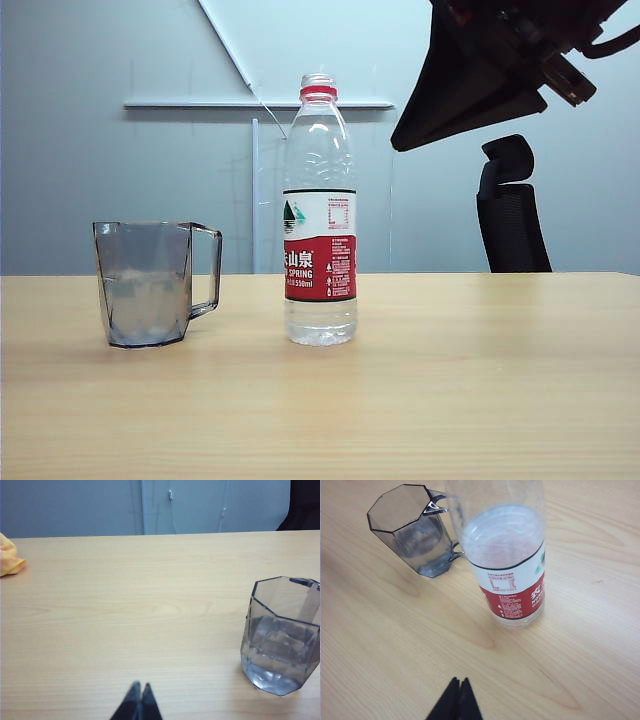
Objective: Pick up the mineral water bottle on the table and pour water into the mug until it's half full.
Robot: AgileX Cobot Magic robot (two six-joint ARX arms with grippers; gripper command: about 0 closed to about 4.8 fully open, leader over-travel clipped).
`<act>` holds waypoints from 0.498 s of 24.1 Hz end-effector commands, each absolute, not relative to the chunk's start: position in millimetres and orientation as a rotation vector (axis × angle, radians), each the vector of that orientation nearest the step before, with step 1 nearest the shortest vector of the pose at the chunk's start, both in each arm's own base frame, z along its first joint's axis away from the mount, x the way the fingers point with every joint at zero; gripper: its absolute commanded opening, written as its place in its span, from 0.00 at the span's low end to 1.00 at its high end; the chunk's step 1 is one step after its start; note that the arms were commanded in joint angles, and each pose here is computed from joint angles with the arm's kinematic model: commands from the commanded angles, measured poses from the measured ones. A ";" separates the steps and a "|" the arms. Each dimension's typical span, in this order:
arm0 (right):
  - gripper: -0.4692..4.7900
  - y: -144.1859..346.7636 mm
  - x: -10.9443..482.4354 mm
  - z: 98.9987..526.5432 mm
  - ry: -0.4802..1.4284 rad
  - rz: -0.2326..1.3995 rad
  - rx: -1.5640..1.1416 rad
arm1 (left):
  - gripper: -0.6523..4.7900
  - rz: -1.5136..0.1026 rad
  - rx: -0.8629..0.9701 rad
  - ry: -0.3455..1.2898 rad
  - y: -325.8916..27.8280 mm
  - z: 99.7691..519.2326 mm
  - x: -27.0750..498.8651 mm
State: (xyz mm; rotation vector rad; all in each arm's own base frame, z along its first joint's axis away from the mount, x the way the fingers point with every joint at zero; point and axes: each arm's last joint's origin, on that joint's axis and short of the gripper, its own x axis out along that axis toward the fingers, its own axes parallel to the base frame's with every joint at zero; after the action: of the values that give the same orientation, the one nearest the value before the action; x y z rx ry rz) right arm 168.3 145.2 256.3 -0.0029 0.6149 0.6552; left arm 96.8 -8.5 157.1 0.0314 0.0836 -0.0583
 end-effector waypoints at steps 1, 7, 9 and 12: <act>0.08 145.7 168.7 259.1 0.596 0.656 0.005 | 0.12 -0.061 0.027 0.070 -8.6 159.0 96.9; 0.08 144.4 171.2 261.2 0.555 0.586 -0.006 | 0.12 -0.061 0.027 0.070 -8.6 159.0 96.9; 0.08 142.0 169.3 262.4 0.546 0.534 -0.021 | 0.12 -0.061 0.027 0.070 -8.6 159.0 96.9; 0.08 131.3 165.2 270.0 0.488 0.378 -0.044 | 0.12 -0.061 0.027 0.070 -8.6 159.0 96.9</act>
State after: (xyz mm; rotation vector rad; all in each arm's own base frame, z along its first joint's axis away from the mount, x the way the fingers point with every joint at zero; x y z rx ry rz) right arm 164.9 134.6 265.5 -0.0380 0.5315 0.4604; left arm 96.8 -8.5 157.0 0.0315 0.0839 -0.0579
